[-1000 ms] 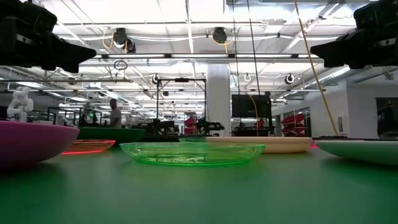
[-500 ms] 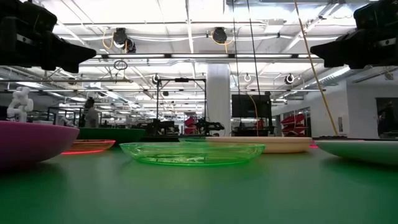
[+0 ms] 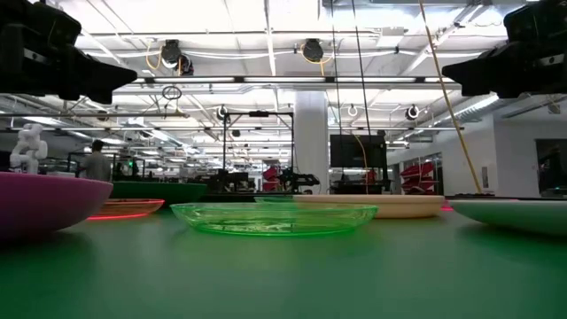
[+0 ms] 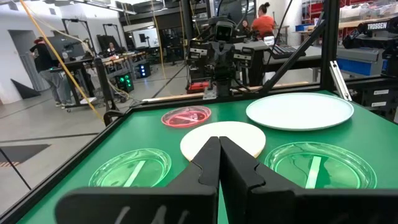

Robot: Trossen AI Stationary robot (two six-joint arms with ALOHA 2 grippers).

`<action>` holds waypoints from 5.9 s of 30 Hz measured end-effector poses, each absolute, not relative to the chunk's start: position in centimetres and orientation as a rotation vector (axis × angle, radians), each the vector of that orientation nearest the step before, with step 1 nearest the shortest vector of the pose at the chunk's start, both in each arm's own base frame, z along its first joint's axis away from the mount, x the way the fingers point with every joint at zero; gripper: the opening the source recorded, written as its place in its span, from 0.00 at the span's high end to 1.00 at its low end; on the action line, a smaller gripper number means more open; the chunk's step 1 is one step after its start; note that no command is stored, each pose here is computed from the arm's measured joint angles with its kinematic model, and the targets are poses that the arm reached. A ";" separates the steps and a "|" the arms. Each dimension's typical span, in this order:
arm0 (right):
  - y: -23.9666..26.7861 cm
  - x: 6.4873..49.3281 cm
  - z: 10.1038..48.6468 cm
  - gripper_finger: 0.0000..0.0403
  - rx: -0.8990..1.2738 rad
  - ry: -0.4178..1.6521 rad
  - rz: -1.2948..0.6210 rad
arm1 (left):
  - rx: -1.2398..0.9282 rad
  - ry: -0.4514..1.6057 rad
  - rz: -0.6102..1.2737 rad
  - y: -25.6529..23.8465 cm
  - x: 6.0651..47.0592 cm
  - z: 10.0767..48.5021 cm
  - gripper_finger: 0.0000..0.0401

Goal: Stack plastic plates
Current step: Stack the dark green plate on top of the blue plate

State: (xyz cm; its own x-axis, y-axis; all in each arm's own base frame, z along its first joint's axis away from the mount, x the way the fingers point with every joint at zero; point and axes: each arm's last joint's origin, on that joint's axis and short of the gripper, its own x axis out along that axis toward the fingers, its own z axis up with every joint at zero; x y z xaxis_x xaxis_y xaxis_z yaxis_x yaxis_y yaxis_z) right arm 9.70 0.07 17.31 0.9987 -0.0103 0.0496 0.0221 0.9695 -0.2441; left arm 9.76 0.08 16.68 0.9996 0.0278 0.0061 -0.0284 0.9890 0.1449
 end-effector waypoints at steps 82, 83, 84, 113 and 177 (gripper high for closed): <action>-0.2 17.4 23.9 0.99 -0.020 0.405 -0.143 | 0.072 0.128 0.291 0.8 9.6 28.1 0.98; -0.2 17.4 23.8 0.99 -0.020 0.406 -0.143 | 0.084 0.151 0.309 0.9 10.0 28.5 0.97; -0.2 17.4 23.8 0.99 -0.020 0.406 -0.143 | 0.096 0.180 0.326 0.9 10.5 28.9 0.96; -0.2 17.4 23.7 0.99 -0.028 0.417 -0.138 | -0.134 0.997 0.384 3.7 20.1 25.2 0.88; -0.2 17.3 23.6 0.99 -0.014 0.430 -0.142 | -0.071 1.265 0.630 3.7 26.8 14.5 0.97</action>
